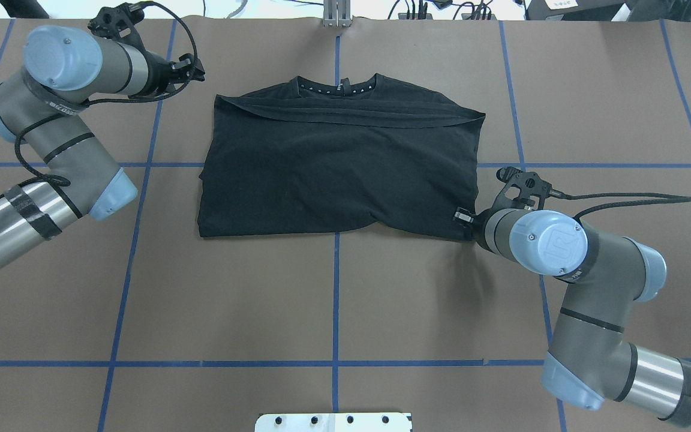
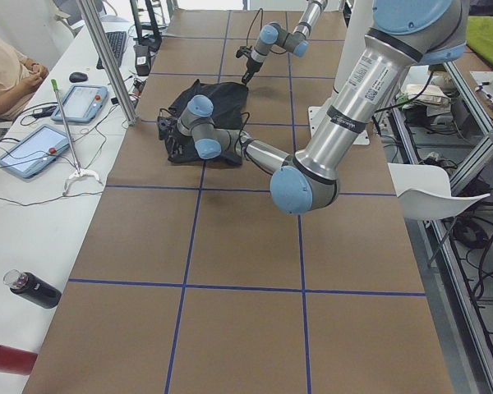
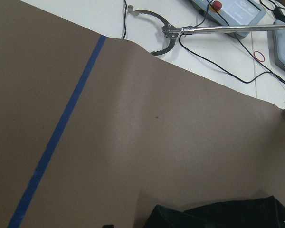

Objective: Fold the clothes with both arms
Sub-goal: 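Grasp the folded shirt's side edge with the right gripper, then pull the shirt edge toward the robot with the right gripper while the left arm approaches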

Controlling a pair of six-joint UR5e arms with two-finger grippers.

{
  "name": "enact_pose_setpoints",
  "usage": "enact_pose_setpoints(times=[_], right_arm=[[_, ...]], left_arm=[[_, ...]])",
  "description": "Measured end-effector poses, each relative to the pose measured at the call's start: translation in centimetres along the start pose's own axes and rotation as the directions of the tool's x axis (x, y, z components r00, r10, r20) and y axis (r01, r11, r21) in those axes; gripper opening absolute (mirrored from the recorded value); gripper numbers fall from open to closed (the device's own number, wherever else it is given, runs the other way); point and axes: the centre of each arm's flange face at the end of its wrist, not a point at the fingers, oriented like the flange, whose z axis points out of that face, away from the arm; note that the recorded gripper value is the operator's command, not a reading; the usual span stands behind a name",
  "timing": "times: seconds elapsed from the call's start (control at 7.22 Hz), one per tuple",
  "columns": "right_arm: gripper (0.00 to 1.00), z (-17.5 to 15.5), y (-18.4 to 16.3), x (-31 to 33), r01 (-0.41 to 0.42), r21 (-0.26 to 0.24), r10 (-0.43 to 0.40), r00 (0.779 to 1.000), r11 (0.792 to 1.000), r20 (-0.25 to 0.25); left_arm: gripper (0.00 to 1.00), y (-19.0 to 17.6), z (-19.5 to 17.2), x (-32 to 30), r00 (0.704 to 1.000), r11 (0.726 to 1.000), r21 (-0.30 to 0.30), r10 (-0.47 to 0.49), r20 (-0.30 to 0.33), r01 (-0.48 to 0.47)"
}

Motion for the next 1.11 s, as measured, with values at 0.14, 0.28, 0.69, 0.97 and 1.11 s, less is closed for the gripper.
enact_pose_setpoints(times=[0.14,0.28,0.69,0.97,1.11], right_arm=[[0.00,-0.8,-0.1,0.2,-0.001,-0.003,0.001,1.000,1.000,0.009],[0.00,-1.8,-0.2,0.7,-0.002,-0.012,0.002,1.000,1.000,0.017],[0.00,-5.7,-0.3,3.0,-0.016,-0.055,0.018,0.999,0.998,0.042],[0.00,-9.3,1.3,4.2,-0.115,-0.246,0.128,0.991,0.962,0.036],[0.00,-10.8,2.8,4.2,-0.190,-0.396,0.202,0.979,0.898,-0.012]], left_arm=[[0.70,0.0,0.0,0.0,1.000,1.000,0.000,0.000,0.000,0.000],[0.70,0.0,0.0,0.0,1.000,1.000,0.000,0.000,-0.001,0.000],[0.70,0.1,-0.2,0.3,1.000,1.000,-0.001,-0.003,-0.006,0.003],[0.70,0.1,-0.7,0.8,1.000,1.000,0.000,-0.001,-0.018,0.001],[0.70,0.2,-1.2,1.3,1.000,1.000,0.001,0.001,-0.028,-0.001]])
